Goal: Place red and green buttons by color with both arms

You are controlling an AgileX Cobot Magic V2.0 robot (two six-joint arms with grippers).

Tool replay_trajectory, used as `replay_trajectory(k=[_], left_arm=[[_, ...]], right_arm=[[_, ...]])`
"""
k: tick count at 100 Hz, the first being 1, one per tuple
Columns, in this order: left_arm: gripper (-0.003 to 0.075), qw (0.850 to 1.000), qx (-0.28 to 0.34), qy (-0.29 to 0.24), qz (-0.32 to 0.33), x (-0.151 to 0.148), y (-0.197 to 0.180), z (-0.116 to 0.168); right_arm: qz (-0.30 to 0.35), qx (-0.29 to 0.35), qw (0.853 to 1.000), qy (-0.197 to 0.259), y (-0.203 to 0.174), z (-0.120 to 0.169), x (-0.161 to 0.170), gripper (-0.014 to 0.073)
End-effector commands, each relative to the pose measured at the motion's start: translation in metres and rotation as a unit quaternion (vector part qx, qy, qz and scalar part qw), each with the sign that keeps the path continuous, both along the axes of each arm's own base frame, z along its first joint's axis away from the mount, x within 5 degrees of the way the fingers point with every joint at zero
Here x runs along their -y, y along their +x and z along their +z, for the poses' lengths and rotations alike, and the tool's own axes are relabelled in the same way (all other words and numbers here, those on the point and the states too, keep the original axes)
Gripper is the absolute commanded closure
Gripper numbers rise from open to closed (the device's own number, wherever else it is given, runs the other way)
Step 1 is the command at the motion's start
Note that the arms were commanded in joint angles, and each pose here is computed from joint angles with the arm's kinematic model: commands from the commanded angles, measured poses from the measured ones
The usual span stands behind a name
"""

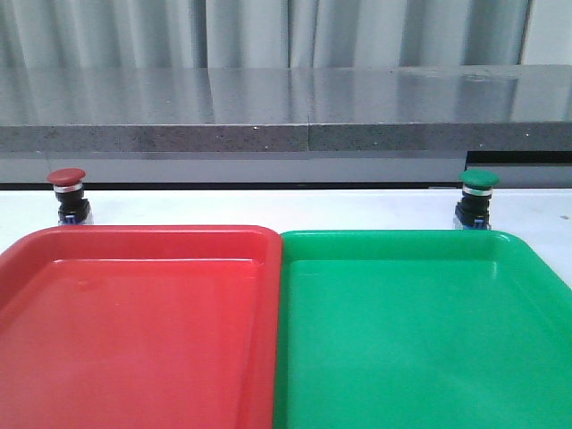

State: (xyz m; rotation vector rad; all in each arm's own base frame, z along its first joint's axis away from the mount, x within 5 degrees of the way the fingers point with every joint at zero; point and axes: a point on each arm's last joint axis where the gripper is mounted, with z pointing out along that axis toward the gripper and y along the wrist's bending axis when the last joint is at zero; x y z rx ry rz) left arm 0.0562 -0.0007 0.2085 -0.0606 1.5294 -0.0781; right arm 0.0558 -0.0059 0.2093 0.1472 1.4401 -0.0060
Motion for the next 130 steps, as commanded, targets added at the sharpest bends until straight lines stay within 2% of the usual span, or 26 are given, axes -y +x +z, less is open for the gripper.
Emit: replay_trajectory(k=[1,26,52,85,103,115,130], left_arm=[[0.0741,0.999,0.047,-0.002,0.003,-0.001,-0.003,0.004],[0.0741,0.999,0.051,-0.003,0.003,-0.001,-0.004,0.011],[0.0741,0.999,0.049,-0.002,-0.002,0.000,-0.005,0.062],[0.0741,0.994,-0.105,-0.005,-0.016,0.003,0.032,0.121],[0.0741,0.979,-0.204,-0.009,-0.027,0.005,0.064,0.143],[0.0741,0.971,-0.235,-0.009,-0.042,0.010,0.087,0.156],[0.0741,0.960,-0.275,0.001,-0.056,0.017,0.127,0.158]], right_arm=[[-0.004,0.056,0.998,-0.015,-0.004,0.014,0.000,0.0659],[-0.004,0.056,0.998,-0.015,-0.004,0.014,0.000,0.0659],[-0.004,0.056,0.998,-0.015,-0.004,0.014,0.000,0.0659],[-0.004,0.056,0.998,-0.015,-0.004,0.014,0.000,0.0659],[-0.004,0.056,0.998,-0.015,-0.004,0.014,0.000,0.0659],[-0.004,0.056,0.998,-0.015,-0.004,0.014,0.000,0.0659],[-0.004,0.056,0.998,-0.015,-0.004,0.014,0.000,0.0659]])
